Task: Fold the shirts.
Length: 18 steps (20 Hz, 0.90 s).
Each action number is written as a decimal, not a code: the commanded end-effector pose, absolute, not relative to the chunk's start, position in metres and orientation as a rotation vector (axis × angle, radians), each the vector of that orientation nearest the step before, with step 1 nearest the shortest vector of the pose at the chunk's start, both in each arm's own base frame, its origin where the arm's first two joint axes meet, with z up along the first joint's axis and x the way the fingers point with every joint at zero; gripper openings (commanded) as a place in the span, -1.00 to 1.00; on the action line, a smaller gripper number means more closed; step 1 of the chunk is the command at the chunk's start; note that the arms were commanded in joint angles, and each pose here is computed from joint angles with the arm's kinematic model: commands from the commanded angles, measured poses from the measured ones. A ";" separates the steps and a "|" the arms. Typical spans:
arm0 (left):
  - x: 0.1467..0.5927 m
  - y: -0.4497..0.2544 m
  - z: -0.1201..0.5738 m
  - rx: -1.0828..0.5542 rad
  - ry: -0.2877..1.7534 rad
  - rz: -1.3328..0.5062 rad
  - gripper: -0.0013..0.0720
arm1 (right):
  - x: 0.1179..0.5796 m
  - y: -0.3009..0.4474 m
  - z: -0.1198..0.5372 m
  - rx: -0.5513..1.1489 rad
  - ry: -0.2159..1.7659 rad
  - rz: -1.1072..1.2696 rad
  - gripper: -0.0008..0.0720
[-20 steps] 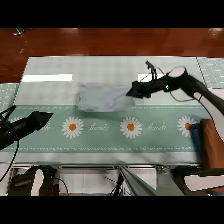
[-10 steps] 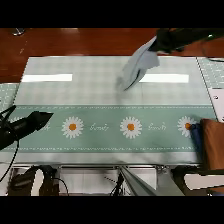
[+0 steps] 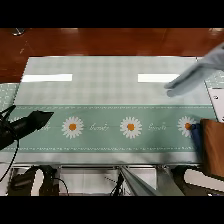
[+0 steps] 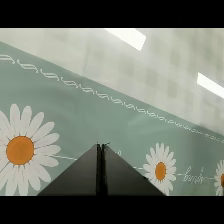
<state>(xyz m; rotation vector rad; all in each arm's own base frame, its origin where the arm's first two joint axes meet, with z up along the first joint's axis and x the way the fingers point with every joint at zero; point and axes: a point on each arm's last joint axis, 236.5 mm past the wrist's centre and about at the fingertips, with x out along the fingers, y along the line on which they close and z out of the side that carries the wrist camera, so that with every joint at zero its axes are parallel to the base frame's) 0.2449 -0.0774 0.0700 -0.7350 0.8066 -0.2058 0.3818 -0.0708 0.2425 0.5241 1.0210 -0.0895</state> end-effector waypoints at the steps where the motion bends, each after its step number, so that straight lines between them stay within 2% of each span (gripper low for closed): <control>1: 0.245 -0.077 0.070 -0.727 0.805 -0.210 -0.91 | 0.298 -0.133 0.233 0.567 1.101 -0.404 -0.90; 8: 0.247 -0.076 0.071 -0.727 0.794 -0.204 -0.91 | 0.100 -0.205 0.205 0.527 1.164 -1.105 -0.90; 11: 0.249 -0.074 0.072 -0.728 0.783 -0.199 -0.91 | 0.052 -0.194 0.172 0.613 1.225 -1.221 -0.88; 12: 0.250 -0.074 0.073 -0.728 0.780 -0.197 -0.91 | 0.042 -0.189 0.159 0.635 1.248 -1.248 -0.48; 13: 0.249 -0.074 0.073 -0.727 0.781 -0.198 -0.91 | 0.034 -0.185 0.147 0.644 1.276 -1.266 0.45; 14: 0.249 -0.074 0.073 -0.726 0.780 -0.198 -0.91 | 0.033 -0.185 0.136 0.640 1.290 -1.259 0.75; 16: 0.252 -0.074 0.076 -0.708 0.762 -0.211 -0.91 | 0.059 -0.191 0.127 0.643 1.233 -1.169 0.74; 18: 0.265 -0.072 0.094 -0.735 0.671 -0.221 -0.91 | 0.103 -0.201 0.136 0.642 1.088 -1.049 0.71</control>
